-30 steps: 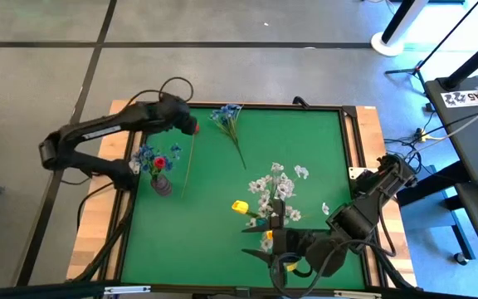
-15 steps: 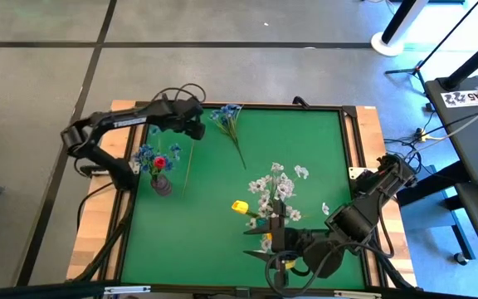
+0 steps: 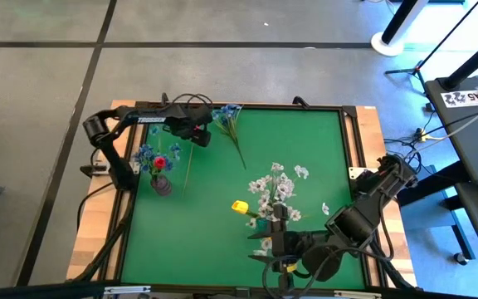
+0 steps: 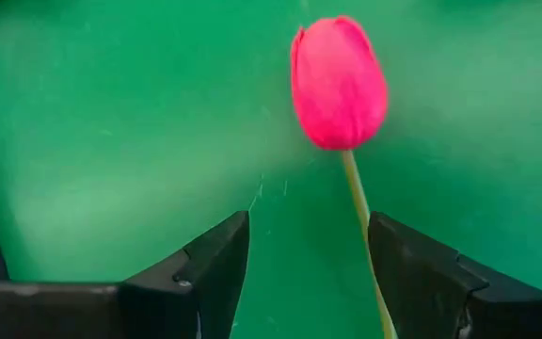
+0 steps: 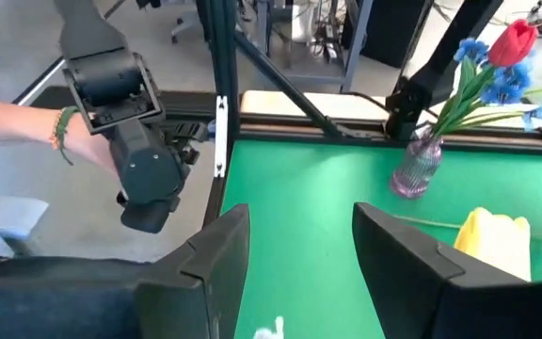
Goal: Sort flowers into vase by color
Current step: Put the red flower into the purple vase
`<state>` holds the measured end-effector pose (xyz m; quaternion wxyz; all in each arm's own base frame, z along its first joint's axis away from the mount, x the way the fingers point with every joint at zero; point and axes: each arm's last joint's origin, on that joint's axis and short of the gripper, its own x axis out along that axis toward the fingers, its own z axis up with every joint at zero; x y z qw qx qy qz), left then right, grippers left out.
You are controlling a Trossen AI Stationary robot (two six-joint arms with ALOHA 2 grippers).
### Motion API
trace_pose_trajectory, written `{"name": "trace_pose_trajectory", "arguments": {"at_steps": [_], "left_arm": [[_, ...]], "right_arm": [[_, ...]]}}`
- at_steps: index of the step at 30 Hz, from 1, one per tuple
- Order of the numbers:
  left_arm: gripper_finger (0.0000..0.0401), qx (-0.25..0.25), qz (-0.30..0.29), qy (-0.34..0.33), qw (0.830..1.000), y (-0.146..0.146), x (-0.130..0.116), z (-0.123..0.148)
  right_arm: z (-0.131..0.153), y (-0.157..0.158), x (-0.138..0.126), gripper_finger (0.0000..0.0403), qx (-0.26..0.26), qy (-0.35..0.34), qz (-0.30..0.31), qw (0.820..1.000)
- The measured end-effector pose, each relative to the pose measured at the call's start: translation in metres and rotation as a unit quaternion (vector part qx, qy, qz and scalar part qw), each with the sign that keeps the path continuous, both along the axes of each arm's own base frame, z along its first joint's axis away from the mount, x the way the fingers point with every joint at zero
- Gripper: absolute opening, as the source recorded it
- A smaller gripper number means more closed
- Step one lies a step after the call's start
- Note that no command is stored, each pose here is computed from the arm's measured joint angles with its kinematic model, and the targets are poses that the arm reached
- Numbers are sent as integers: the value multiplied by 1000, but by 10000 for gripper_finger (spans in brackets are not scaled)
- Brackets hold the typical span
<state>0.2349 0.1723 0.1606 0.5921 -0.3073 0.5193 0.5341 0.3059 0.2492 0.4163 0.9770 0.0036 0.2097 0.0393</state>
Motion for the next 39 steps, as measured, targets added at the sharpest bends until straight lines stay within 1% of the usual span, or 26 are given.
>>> {"name": "trace_pose_trajectory", "arguments": {"at_steps": [4,8,14,16,18,20,23,25,26,28,30,32,34,36,38,39], "left_arm": [[212,-11,7,12,1000,1,3,-12],[212,-8,2,4,1000,2,11,-22],[210,-3,-7,0,1000,-1,17,-26],[203,0,-9,0,1000,-2,18,-27],[183,4,-12,0,1000,-3,19,-27],[152,8,-12,-6,1000,-5,21,-28],[88,18,-4,-20,1000,-11,23,-33],[39,22,-7,-25,999,-15,23,-37],[21,27,-8,-24,999,-16,23,-38],[11,42,-15,-23,999,-20,23,-36],[12,49,-35,-26,998,-26,23,-28],[10,54,-54,-39,996,-35,22,-13],[5,81,-76,-88,990,-43,23,16],[4,118,-99,-121,981,-53,17,46],[5,152,-128,-163,966,-69,7,78],[5,168,-145,-193,956,-79,0,95]], "right_arm": [[-2,5,-6,188,-2,8,4,1000],[-3,10,-11,188,-7,11,12,1000],[-3,14,-15,188,-11,13,16,1000],[-4,13,-15,188,-13,15,15,1000],[-4,12,-14,188,-14,15,13,1000],[-4,12,-14,188,-14,16,13,1000],[-4,12,-14,188,-15,16,13,1000],[-4,12,-14,188,-15,16,13,1000],[-4,12,-14,188,-15,16,13,1000],[-4,13,-14,188,-14,16,13,1000],[-4,13,-14,188,-14,17,15,1000],[-4,13,-14,188,-13,18,17,1000],[-4,13,-14,188,-13,18,17,1000],[-4,13,-14,188,-13,18,17,1000],[-4,13,-14,188,-13,19,17,1000],[-4,13,-14,188,-13,19,17,1000]]}}
